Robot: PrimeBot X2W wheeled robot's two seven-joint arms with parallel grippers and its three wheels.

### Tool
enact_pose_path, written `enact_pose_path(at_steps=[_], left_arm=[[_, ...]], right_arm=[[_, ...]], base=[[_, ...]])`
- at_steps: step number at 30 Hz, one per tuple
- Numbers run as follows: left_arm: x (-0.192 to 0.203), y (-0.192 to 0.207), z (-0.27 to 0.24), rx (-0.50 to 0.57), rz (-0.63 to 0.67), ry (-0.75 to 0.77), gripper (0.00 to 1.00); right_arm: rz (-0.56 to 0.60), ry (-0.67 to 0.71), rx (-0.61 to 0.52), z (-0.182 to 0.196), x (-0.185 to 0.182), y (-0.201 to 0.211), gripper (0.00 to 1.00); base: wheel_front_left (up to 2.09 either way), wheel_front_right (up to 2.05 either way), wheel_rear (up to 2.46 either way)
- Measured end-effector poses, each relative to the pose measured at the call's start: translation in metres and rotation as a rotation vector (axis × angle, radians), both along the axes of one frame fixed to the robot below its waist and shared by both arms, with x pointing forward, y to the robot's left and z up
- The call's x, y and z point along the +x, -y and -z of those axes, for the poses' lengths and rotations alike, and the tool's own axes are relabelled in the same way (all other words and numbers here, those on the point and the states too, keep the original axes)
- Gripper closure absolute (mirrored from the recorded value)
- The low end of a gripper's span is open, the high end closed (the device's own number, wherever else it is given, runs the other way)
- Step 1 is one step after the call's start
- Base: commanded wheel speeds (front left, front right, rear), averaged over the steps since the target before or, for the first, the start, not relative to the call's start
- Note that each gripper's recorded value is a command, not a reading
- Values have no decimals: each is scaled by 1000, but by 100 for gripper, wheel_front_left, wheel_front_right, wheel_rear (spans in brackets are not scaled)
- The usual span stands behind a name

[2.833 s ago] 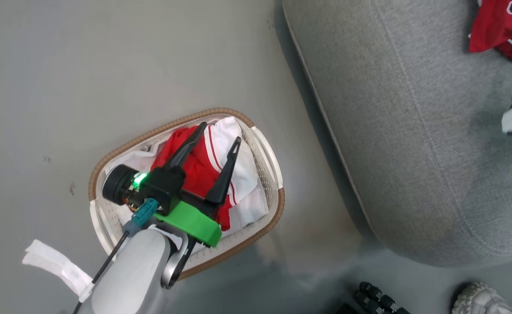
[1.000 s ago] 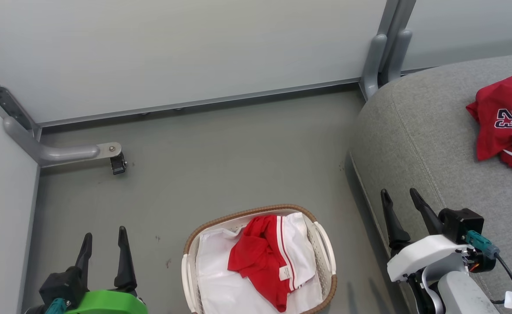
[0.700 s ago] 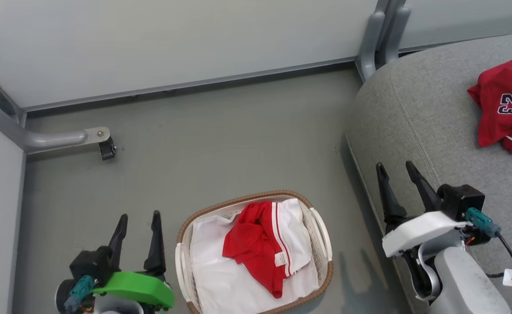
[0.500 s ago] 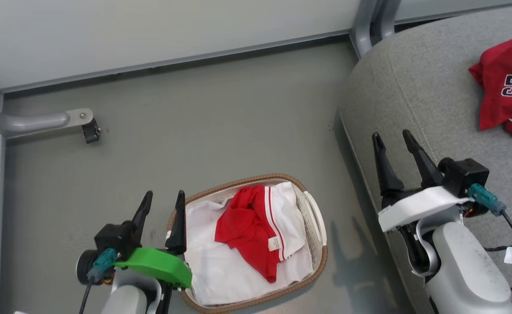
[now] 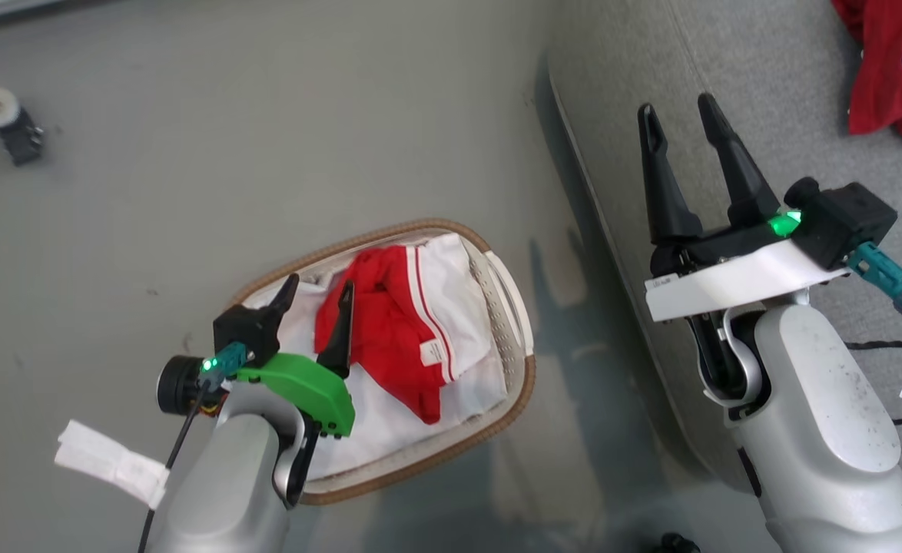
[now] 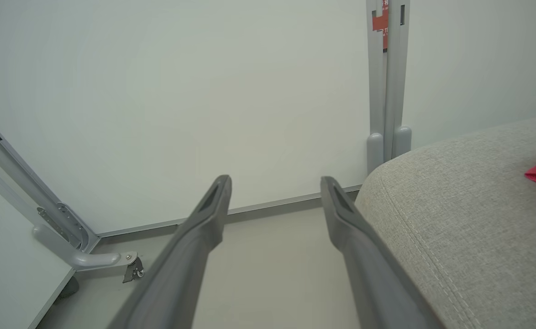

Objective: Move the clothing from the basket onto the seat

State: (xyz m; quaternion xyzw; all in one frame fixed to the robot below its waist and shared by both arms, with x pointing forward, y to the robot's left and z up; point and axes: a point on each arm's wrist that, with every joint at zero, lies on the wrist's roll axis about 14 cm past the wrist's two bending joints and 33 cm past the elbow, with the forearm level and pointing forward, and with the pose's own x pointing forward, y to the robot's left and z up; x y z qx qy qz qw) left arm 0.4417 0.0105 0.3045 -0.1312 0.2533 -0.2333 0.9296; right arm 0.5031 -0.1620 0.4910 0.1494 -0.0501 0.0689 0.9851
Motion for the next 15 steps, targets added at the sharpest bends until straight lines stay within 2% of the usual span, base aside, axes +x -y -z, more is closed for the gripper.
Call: enact_pose_path(at_steps=[9, 15], left_arm=[[6, 20, 77, 56, 107, -154, 0], [3, 16, 129, 121, 156, -257, 0]], right_arm=[[19, -15, -10, 25, 20, 10, 0], [27, -74, -24, 56, 25, 15, 0]], base=[[0, 0, 0], [0, 0, 0]])
